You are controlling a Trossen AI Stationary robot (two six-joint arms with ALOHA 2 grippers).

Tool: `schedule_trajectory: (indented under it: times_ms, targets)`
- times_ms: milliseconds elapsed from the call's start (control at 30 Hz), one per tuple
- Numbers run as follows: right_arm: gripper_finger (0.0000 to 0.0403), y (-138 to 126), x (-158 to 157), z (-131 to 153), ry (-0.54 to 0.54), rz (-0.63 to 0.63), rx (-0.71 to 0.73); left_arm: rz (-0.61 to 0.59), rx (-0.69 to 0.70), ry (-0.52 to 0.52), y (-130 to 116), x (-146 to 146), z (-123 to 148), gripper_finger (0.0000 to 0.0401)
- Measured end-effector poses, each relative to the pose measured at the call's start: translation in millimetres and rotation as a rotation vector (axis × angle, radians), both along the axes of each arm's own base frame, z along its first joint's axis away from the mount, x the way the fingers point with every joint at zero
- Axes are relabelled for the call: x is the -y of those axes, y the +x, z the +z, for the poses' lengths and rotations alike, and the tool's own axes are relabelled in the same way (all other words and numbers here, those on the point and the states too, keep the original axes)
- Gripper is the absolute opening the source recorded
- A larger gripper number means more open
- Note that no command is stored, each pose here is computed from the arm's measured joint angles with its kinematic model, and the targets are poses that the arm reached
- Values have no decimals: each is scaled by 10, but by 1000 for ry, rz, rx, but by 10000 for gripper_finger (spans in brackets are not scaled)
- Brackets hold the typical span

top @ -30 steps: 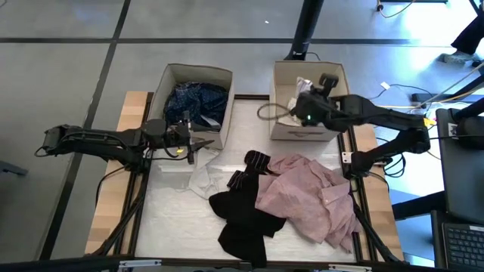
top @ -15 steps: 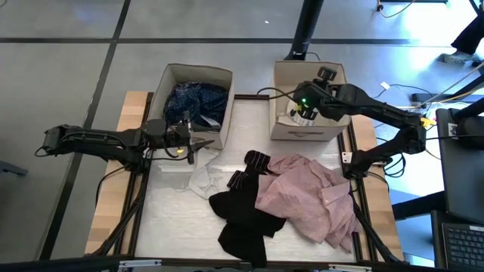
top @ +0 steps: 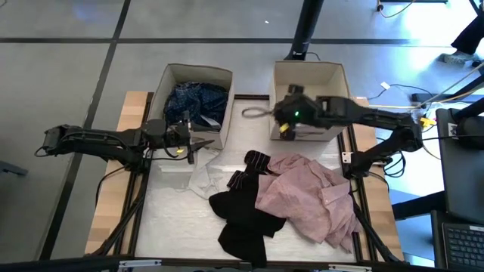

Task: Sort clothes
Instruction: Put the white sock into the right laundry organizer

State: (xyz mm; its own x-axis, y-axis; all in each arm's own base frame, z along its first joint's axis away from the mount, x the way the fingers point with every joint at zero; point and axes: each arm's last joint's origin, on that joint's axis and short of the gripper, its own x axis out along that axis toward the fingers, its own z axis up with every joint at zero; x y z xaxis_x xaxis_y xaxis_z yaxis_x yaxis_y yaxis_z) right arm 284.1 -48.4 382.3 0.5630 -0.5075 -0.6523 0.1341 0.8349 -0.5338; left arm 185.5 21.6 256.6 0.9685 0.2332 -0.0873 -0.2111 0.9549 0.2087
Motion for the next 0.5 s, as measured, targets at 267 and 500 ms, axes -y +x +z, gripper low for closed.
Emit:
schedule_trajectory:
  times_ms: [267, 500]
  targets:
    - [194, 519, -476, -214, -119, 271, 14, -1, -5, 17, 0, 0, -1, 189]
    - [193, 913, -734, -484, -127, 356, 73, 47, 15, 25, -6, -13, 21, 189]
